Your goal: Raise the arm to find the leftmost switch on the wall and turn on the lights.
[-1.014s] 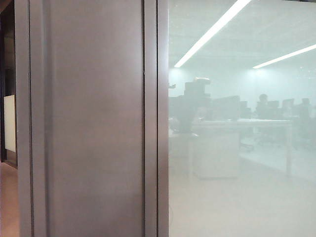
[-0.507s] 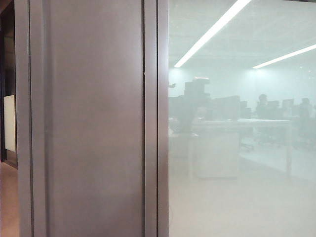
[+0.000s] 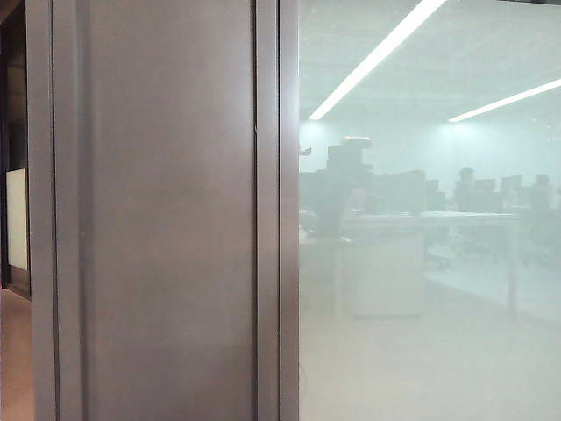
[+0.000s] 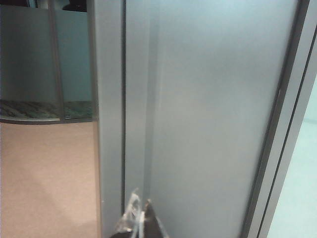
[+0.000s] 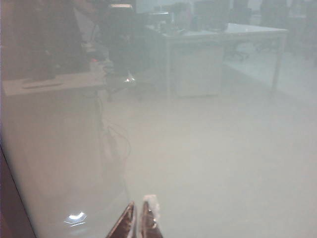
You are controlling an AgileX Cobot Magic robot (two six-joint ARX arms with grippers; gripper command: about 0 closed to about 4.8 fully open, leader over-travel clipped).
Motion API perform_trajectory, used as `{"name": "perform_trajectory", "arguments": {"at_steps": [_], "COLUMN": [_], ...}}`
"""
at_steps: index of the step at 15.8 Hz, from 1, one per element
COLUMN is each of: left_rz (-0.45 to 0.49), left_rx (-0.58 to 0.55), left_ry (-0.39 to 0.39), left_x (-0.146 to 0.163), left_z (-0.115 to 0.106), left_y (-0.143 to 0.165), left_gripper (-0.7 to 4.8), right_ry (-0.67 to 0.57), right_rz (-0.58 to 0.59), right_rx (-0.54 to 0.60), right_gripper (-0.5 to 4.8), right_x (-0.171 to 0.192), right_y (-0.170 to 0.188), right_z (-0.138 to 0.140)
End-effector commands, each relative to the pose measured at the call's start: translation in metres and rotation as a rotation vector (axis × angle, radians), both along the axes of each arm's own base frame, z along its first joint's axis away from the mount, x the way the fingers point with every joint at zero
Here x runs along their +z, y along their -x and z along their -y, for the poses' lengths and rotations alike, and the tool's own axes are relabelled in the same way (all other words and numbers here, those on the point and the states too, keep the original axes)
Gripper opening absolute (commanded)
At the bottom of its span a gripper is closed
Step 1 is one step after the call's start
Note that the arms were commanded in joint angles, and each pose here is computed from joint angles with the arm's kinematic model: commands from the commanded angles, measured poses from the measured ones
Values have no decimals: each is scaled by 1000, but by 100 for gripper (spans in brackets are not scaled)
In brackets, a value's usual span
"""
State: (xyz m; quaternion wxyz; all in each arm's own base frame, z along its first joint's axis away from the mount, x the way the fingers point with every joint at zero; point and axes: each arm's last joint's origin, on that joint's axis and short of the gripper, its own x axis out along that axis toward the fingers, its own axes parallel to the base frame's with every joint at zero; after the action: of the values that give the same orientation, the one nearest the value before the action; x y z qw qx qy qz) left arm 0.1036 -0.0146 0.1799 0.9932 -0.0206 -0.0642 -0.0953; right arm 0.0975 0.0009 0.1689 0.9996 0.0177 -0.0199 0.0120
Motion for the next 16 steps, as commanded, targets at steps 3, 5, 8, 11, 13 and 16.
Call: {"name": "perform_trajectory", "arguments": {"at_steps": [3,5,8,11,13,16], "left_rz": [14,14,14,14,3,-2], "left_rx": [1,1,1,1,17,156], "left_ry": [-2,-2,-2,-4,-11,42], "left_x": [2,2,2,2,1,0], "left_z": [0,0,0,0,-2,-17], "left_y": [0,0,0,0,0,4], "left_gripper": [-5,-5,-5,-5,-5,-5], "right_ry": [3,3,3,3,3,3], "right_rz": [22,22,22,22,22,22], "right_rx": [1,1,1,1,1,1], "right_gripper": [22,22,22,22,22,22], "right_x": [3,3,3,3,3,3], "right_y": [0,0,0,0,0,0], "right_z": [0,0,0,0,0,0]}}
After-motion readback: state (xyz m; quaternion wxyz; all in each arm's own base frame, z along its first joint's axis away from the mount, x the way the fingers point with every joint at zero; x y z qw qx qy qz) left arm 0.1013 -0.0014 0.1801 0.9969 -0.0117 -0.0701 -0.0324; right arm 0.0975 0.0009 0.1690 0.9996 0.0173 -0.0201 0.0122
